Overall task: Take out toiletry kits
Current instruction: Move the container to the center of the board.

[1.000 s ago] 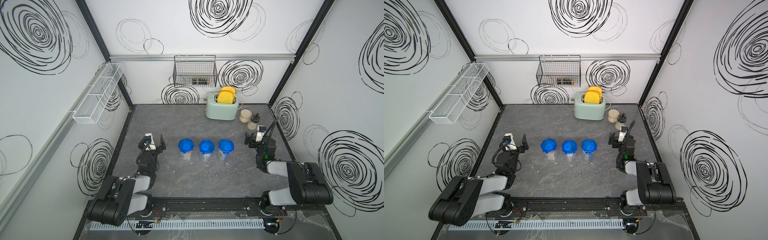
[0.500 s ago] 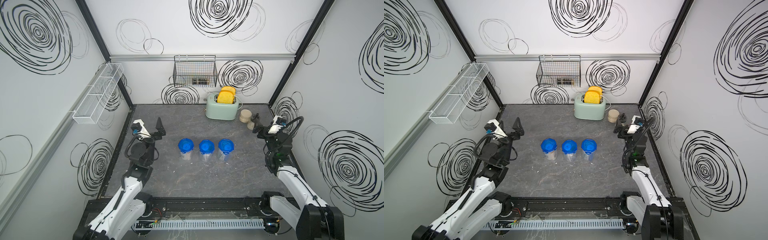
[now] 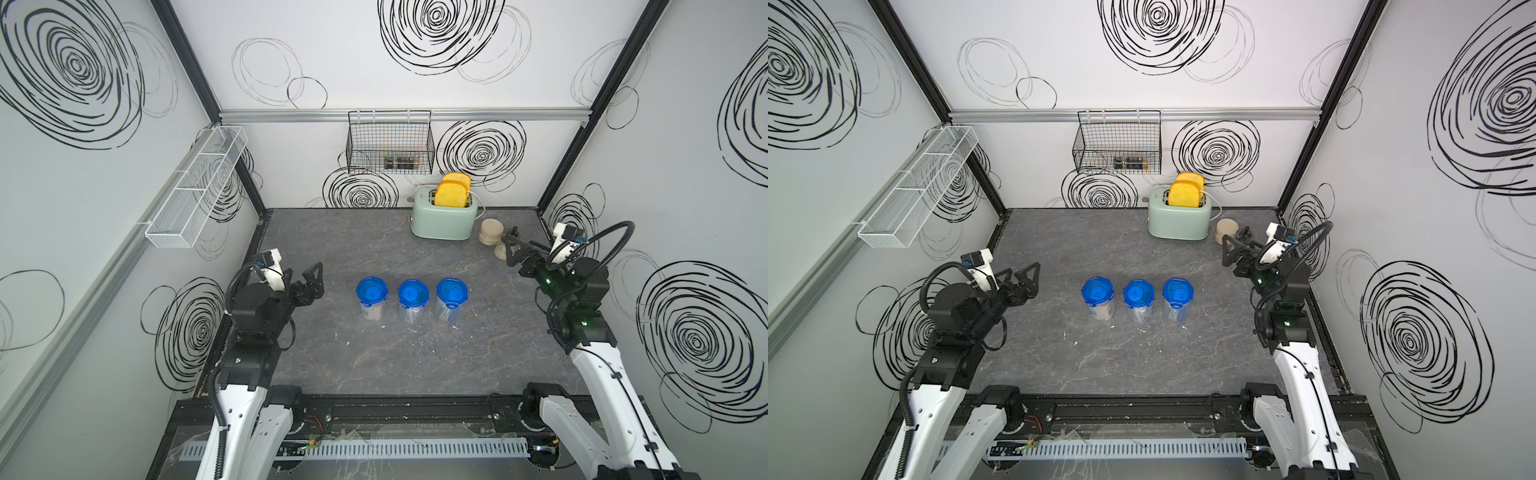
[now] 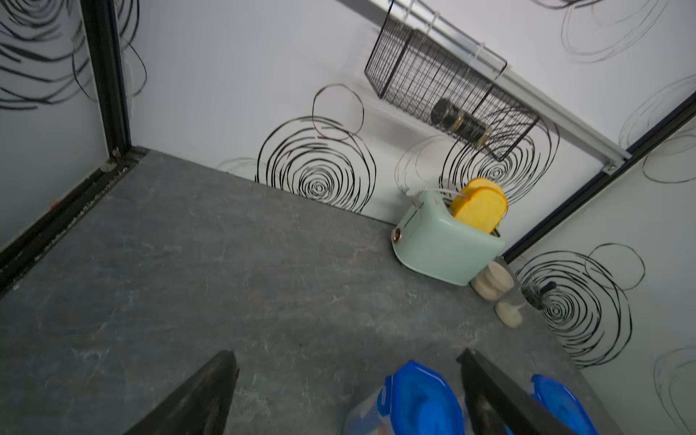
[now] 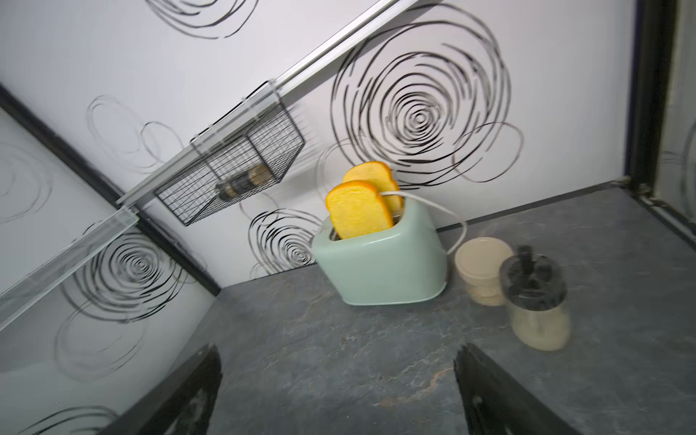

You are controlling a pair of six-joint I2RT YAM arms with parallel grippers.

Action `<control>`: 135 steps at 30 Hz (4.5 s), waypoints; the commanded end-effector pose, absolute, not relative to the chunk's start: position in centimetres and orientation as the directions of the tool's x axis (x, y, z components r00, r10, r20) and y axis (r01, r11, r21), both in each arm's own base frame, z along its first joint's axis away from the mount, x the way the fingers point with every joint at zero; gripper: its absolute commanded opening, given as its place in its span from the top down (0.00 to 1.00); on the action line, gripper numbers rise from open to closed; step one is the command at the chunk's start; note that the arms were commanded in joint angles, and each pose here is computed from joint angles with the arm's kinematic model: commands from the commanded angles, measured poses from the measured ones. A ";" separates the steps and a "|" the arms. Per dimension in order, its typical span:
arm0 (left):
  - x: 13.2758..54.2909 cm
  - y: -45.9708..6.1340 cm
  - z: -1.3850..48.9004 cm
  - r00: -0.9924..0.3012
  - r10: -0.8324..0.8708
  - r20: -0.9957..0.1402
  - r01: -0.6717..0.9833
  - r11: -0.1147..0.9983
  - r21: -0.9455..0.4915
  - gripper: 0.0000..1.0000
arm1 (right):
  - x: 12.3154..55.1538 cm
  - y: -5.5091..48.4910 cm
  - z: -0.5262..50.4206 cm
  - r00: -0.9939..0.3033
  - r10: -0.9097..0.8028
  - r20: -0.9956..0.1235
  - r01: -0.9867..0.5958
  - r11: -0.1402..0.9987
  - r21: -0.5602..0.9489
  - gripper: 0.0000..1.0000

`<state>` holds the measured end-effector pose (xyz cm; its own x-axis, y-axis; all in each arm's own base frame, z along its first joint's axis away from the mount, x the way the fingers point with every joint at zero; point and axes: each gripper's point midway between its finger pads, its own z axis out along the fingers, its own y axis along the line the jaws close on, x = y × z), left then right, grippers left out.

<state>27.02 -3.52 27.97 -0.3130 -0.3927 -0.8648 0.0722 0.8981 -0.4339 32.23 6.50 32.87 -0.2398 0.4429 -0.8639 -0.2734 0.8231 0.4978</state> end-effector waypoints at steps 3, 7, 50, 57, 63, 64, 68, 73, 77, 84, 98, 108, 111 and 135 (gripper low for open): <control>25.4 -4.7 27.0 -0.359 -0.364 -0.860 0.120 0.895 -0.429 0.04 | 30.9 13.9 33.5 -0.456 0.227 -0.861 -0.405 0.808 0.428 0.01; 25.4 -3.2 27.1 -0.333 -0.381 -0.862 0.038 0.909 -0.416 0.04 | 30.1 19.4 33.0 -0.534 0.043 -0.844 -0.487 0.800 0.350 0.00; 25.0 -0.2 27.1 -0.272 -0.432 -0.860 -0.119 0.902 -0.416 0.04 | 29.2 43.0 15.5 -0.670 -0.597 -0.441 -0.676 0.737 0.029 0.02; 25.0 -0.3 27.1 -0.272 -0.432 -0.860 -0.114 0.902 -0.417 0.04 | 28.8 43.0 14.9 -0.681 -0.591 -0.432 -0.663 0.748 0.023 0.02; 25.0 -0.4 27.0 -0.275 -0.431 -0.860 -0.109 0.902 -0.417 0.04 | 28.5 42.5 14.1 -0.691 -0.591 -0.415 -0.656 0.754 0.019 0.02; 25.0 -0.4 27.1 -0.272 -0.431 -0.861 -0.107 0.902 -0.418 0.04 | 28.5 42.5 14.1 -0.691 -0.592 -0.415 -0.657 0.754 0.019 0.02; 25.0 -0.4 27.1 -0.273 -0.431 -0.860 -0.104 0.902 -0.419 0.04 | 28.6 42.4 13.9 -0.693 -0.591 -0.413 -0.652 0.758 0.010 0.02; 25.0 -0.5 27.1 -0.274 -0.431 -0.860 -0.102 0.902 -0.419 0.04 | 28.4 42.6 13.9 -0.690 -0.597 -0.410 -0.661 0.750 0.020 0.09; 25.0 -0.5 27.0 -0.276 -0.431 -0.859 -0.102 0.902 -0.419 0.04 | 28.1 42.9 14.4 -0.678 -0.605 -0.417 -0.676 0.737 0.029 0.15; 25.1 -0.5 27.0 -0.277 -0.429 -0.860 -0.100 0.903 -0.419 0.04 | 25.7 44.0 16.5 -0.614 -0.657 -0.437 -0.734 0.679 0.010 0.18; 25.1 -0.6 27.0 -0.278 -0.429 -0.859 -0.098 0.903 -0.419 0.04 | 21.6 42.9 19.0 -0.568 -0.665 -0.484 -0.776 0.629 0.047 0.19; 25.2 -0.6 26.9 -0.283 -0.430 -0.858 -0.098 0.902 -0.420 0.04 | 21.5 41.2 18.6 -0.574 -0.659 -0.486 -0.765 0.643 0.030 0.17; 25.2 -0.7 26.8 -0.286 -0.428 -0.857 -0.096 0.903 -0.419 0.04 | 21.6 40.9 17.9 -0.582 -0.659 -0.476 -0.761 0.647 0.034 0.17; 25.3 -1.8 26.9 -0.308 -0.414 -0.857 -0.034 0.905 -0.425 0.04 | 22.7 40.9 21.5 -0.548 -0.614 -0.568 -0.757 0.653 0.024 0.02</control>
